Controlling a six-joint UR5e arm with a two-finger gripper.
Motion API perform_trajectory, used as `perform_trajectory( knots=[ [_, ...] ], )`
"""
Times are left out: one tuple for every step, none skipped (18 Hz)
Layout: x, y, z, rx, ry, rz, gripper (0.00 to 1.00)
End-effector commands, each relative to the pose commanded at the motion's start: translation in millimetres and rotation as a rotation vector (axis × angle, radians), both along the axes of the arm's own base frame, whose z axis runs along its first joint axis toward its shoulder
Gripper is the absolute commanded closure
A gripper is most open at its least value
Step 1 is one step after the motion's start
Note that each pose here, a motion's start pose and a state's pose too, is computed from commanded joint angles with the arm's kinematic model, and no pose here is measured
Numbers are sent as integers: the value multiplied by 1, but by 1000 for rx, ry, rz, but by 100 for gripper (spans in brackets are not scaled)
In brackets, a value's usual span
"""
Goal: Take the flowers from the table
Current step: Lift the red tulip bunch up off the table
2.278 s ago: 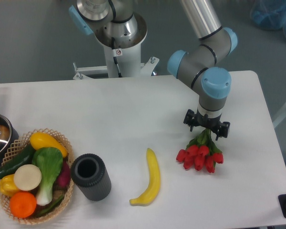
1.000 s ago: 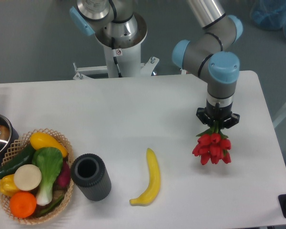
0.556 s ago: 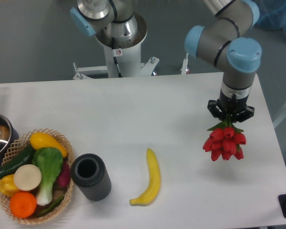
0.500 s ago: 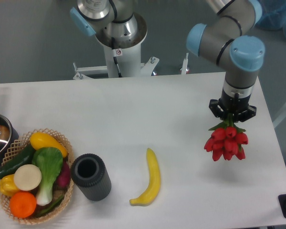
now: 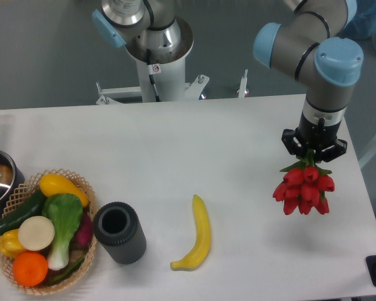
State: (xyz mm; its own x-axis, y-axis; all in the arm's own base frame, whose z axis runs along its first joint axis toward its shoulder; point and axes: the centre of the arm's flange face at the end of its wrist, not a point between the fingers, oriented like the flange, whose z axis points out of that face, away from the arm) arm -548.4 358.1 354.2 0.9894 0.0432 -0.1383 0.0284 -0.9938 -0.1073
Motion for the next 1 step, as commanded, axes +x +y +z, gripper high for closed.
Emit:
perform_trajectory(
  knots=[
    [0, 0, -1, -2, -1, -1, 100]
  ],
)
